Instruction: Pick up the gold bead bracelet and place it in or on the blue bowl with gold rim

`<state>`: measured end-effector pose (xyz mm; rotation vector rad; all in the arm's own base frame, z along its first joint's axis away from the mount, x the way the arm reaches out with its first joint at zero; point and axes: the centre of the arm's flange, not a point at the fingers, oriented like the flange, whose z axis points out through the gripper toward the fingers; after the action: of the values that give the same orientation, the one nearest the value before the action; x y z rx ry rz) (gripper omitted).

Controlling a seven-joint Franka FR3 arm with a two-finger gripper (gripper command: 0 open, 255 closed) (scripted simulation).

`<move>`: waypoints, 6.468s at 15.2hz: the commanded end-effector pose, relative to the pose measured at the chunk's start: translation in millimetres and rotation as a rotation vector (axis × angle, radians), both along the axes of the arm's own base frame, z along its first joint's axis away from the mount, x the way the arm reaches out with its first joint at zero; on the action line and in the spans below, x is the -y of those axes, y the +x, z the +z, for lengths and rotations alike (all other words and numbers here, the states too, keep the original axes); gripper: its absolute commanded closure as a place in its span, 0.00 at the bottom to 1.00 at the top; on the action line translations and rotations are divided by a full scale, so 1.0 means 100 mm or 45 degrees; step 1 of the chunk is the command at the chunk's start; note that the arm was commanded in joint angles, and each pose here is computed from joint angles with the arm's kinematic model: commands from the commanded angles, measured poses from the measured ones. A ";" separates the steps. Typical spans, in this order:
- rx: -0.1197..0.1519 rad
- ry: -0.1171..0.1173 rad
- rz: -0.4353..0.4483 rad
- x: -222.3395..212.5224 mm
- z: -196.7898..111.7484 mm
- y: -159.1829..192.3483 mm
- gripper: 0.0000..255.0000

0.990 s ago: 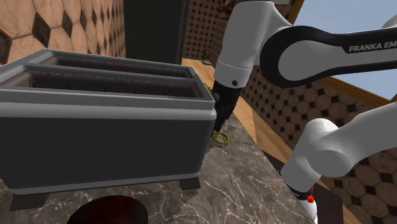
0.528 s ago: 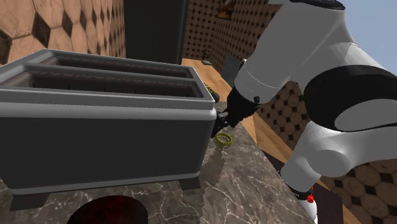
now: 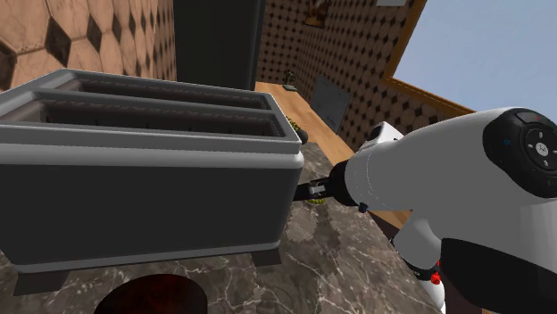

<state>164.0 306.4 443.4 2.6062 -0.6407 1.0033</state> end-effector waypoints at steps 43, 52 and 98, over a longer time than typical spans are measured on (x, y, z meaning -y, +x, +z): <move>0.004 -0.001 -0.002 0.06 1.17 0.07 1.00; 0.004 -0.001 -0.002 0.06 1.61 0.07 1.00; 0.004 -0.001 -0.002 -0.02 1.27 1.57 0.00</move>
<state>328.9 303.8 562.7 2.6040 -0.6425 1.0088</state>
